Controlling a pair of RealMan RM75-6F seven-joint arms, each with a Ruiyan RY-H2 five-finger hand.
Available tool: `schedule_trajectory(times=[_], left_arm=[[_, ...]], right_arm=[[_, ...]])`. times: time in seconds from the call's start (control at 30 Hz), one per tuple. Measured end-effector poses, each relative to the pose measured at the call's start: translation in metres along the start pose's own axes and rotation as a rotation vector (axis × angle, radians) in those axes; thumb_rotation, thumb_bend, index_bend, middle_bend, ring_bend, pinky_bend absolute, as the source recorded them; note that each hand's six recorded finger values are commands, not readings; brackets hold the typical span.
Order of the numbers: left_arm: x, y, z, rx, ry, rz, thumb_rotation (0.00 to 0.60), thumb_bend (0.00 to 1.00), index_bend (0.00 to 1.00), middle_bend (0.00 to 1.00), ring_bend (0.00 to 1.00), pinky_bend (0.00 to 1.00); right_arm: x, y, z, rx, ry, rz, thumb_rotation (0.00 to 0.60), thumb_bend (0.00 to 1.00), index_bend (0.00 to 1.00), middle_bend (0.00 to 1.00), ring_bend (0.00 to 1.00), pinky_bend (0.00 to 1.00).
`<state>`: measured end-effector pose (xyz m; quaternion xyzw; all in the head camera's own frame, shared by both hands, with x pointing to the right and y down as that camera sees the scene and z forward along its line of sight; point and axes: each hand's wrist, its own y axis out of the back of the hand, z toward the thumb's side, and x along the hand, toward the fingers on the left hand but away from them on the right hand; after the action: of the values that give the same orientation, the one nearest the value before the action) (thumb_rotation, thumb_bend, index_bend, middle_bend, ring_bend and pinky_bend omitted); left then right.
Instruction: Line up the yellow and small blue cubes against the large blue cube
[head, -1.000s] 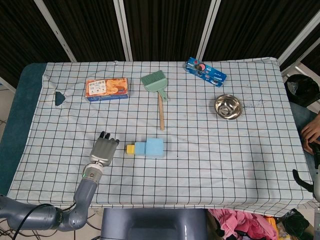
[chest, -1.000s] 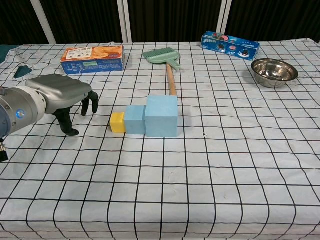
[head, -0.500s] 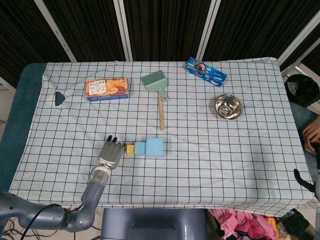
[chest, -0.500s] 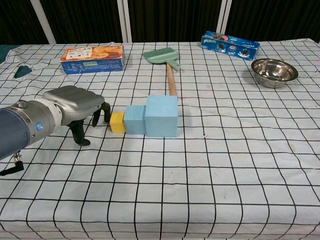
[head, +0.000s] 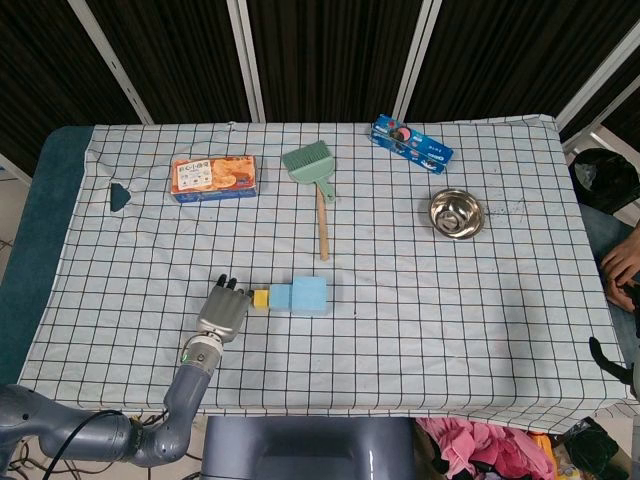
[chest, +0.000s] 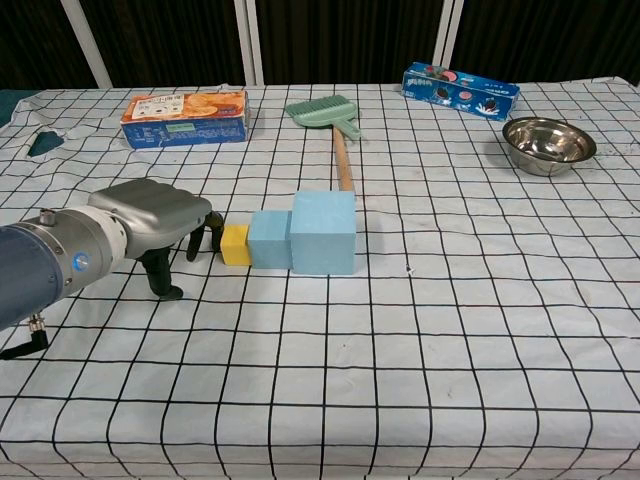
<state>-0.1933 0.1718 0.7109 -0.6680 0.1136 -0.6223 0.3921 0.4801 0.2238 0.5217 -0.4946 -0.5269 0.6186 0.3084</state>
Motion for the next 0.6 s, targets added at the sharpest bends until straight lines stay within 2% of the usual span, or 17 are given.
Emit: schedule_trajectory(times=[0.4,0.6], left_arm=[[0.0015,-0.0002,0.0091,-0.007,-0.017,0.003,0.6,0.24,0.28,0.41,0.15,0.13],[-0.0004,0.0055,0.0016,0.004,0.014,0.026,0.6,0.24,0.27,0.41,0.15,0.13]], right_arm=[[0.0004,0.0009,-0.0013,0.0,-0.002,-0.002,0.6,0.24,0.12,0.11,0.26,0.17],[0.0006,0.0005,-0.0006,-0.001,0.003,0.0,0.6,0.24,0.12,0.11,0.26,0.17]])
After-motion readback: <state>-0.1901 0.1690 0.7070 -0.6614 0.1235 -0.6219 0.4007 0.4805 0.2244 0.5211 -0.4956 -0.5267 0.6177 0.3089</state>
